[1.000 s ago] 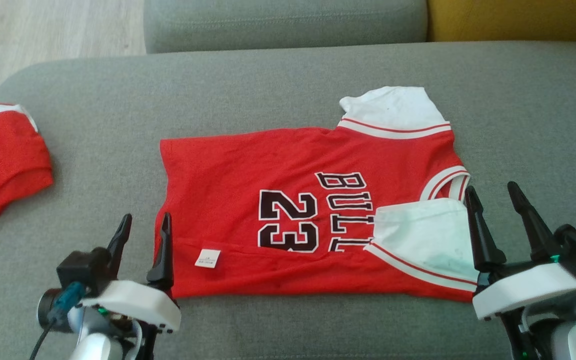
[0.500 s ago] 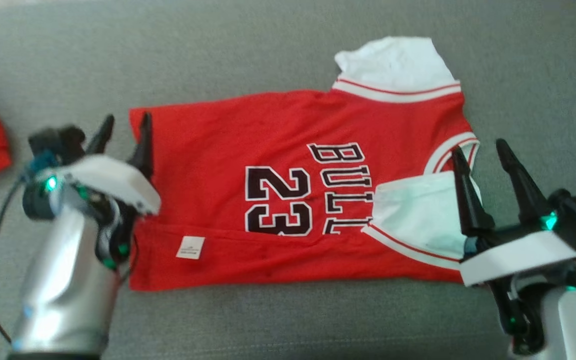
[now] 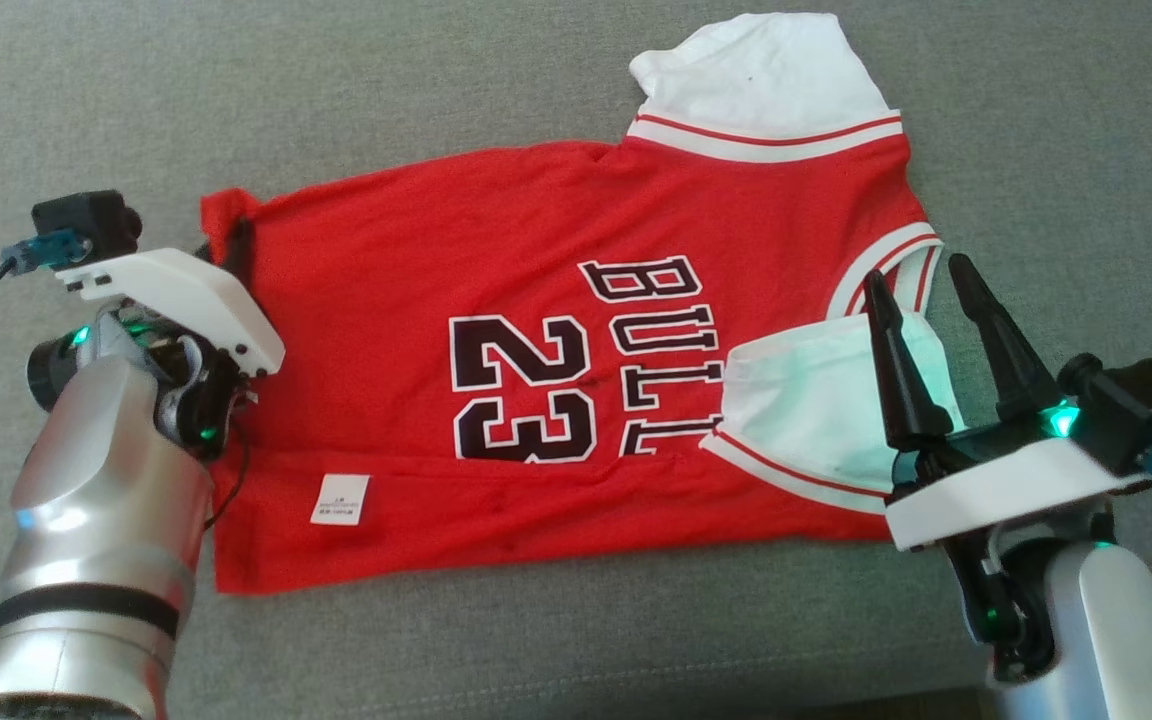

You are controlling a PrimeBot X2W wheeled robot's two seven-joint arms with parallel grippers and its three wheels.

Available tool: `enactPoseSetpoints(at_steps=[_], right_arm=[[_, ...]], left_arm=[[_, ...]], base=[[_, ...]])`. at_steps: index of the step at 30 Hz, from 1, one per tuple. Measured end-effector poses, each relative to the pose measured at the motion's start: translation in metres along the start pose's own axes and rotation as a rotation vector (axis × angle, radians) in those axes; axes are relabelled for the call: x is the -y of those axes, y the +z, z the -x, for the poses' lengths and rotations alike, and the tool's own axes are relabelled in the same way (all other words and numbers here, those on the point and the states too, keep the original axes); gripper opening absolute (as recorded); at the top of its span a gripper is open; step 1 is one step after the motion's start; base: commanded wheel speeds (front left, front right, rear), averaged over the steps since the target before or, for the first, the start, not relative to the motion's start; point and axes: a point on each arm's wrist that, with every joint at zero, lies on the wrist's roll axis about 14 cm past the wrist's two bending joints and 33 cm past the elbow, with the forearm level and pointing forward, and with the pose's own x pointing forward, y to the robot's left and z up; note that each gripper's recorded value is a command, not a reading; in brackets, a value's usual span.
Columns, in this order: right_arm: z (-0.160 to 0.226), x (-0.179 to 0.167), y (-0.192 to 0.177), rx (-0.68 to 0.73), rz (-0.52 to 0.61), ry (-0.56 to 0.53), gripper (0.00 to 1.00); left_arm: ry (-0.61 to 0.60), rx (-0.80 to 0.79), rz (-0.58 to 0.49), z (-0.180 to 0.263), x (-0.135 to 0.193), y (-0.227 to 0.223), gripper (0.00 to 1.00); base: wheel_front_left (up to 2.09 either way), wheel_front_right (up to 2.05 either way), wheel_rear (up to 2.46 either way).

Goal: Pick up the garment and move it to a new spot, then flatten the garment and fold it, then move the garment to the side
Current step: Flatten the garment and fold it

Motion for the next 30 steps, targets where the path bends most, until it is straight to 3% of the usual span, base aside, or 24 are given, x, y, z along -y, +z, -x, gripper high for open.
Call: enactPoseSetpoints(at_steps=[8, 13, 17, 30], right_arm=[[-0.01, 0.004, -0.002, -0.005, -0.012, -0.003, 1.0], [-0.031, 0.033, 0.001, -0.008, 0.009, -0.047, 1.0], [-0.062, 0.05, 0.003, -0.024, 0.026, -0.061, 1.0], [-0.177, 0.048, -0.018, -0.223, 0.062, -0.011, 1.0]], left_arm=[[-0.009, 0.028, -0.01, -0.001, 0.0, 0.0, 0.0], [-0.014, 0.065, -0.025, -0.002, 0.003, 0.006, 0.0], [-0.026, 0.106, -0.038, -0.006, 0.007, 0.016, 0.0], [-0.054, 0.178, -0.074, -0.021, 0.016, 0.033, 0.0]], base=[[0.0, 0.0, 0.0], [0.0, 0.0, 0.0], [0.0, 0.0, 0.0], [0.0, 0.0, 0.0]])
